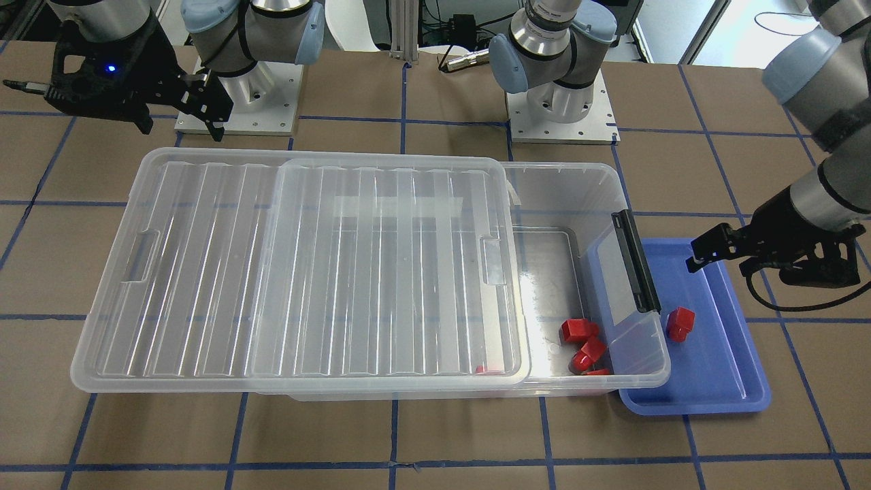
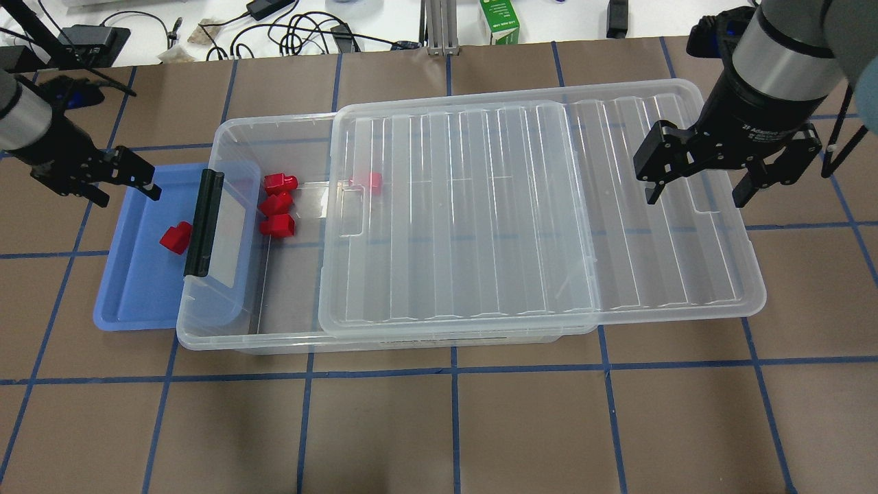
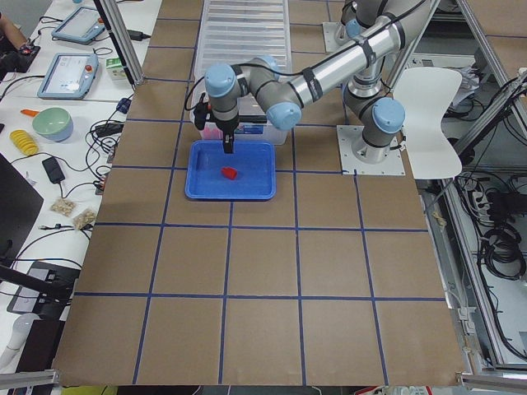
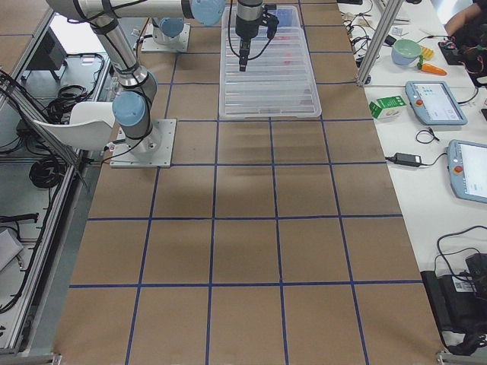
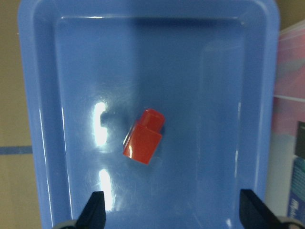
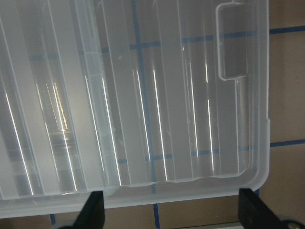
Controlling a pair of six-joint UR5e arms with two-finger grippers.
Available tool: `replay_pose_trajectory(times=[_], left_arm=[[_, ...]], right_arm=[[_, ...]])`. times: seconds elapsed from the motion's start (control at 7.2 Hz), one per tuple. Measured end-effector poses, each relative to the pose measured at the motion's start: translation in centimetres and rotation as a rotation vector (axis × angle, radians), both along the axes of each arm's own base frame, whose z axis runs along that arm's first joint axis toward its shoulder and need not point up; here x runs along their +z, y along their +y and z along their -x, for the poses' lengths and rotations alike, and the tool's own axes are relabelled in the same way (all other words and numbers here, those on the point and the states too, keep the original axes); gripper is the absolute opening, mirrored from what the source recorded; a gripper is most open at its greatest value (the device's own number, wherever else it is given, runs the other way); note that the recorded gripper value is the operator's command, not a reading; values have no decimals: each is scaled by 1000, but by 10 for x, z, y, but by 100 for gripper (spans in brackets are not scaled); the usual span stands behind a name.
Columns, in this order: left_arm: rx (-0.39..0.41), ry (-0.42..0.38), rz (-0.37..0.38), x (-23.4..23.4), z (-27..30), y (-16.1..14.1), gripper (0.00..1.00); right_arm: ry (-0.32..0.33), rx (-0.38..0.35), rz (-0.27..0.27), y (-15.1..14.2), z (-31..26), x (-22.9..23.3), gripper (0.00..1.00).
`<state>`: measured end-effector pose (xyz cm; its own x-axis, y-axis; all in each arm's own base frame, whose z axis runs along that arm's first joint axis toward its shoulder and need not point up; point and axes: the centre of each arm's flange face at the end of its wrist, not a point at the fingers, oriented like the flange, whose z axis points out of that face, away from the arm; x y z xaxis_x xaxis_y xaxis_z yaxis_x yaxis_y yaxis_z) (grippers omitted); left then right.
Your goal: Place red block in blue tray from box
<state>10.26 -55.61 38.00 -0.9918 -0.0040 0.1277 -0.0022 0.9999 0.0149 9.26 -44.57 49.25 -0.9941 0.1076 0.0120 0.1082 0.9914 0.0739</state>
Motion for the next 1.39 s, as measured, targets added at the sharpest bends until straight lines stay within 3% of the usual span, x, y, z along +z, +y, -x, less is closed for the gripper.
replay_pose_trajectory(times=[0.28, 0.69, 1.39], left_arm=[[-43, -52, 37, 78, 81, 14, 100], [-79, -144, 58, 122, 189, 54, 100], [-67, -142, 120, 121, 210, 52, 100]], right_arm=[[0, -5, 22, -17, 30, -6, 100], [45, 40, 12, -43, 70, -27, 100], [54, 117, 9, -84, 136, -71, 100]])
